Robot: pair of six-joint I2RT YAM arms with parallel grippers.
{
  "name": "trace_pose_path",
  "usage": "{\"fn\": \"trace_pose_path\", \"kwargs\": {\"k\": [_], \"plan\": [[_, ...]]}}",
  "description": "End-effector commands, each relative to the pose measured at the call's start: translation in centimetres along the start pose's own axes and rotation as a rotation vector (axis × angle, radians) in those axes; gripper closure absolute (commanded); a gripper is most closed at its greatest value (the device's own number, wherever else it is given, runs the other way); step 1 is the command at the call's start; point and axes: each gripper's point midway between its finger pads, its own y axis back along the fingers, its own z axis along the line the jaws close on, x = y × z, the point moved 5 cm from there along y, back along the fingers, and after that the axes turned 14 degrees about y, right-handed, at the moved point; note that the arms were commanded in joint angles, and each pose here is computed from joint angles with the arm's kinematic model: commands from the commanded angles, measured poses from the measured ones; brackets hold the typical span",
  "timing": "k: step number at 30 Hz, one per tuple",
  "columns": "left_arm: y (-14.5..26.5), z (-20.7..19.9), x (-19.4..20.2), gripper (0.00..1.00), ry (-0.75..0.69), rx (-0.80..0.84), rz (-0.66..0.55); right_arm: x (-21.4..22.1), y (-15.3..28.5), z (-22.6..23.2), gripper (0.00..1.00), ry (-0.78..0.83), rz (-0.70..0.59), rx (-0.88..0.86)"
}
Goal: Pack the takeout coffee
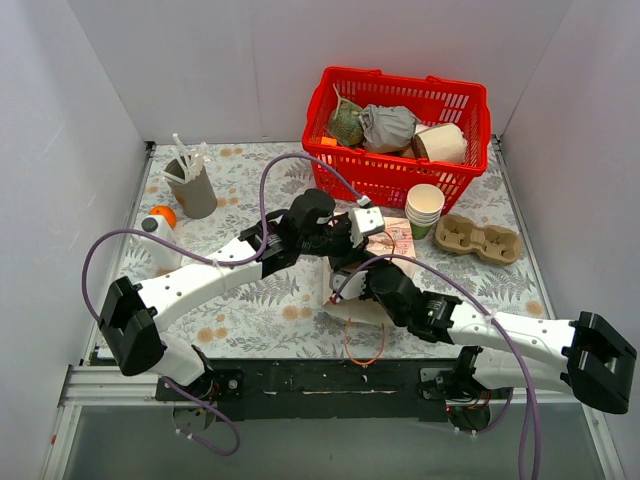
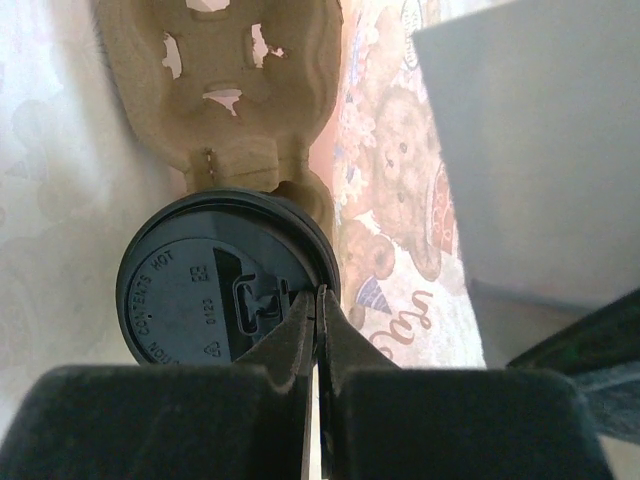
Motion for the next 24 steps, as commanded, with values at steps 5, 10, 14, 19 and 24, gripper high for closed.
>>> {"fn": "trace_pose_path", "kwargs": {"k": [5,10,14,19,24], "plan": [[1.2,-1.6,-1.2,1.0,-0.017,0.069,-0.035,1.3,-0.9,0.7,0.99,-0.093,0.118,0.068],[0.8,-1.3,-1.4,1.0,0.003,0.052,-0.033,2.8,-0.3,1.0,0.99,-0.233,0.266,0.106],[0.5,-1.2,-1.3,1.0,0.01,0.054,-0.028,3.5,-0.3,2.2,0.99,-0.305,0.32,0.087],[0.5,-1.1,-1.5,1.0,0.014,0.042,-0.032,3.9,-0.1,2.0,0.99,-0.47,0.365,0.146],[0.6,-0.7,-1.4,1.0,0.01,0.011,-0.027,4.8,-0.1,1.4,0.99,-0.638,0.391,0.233]]}}
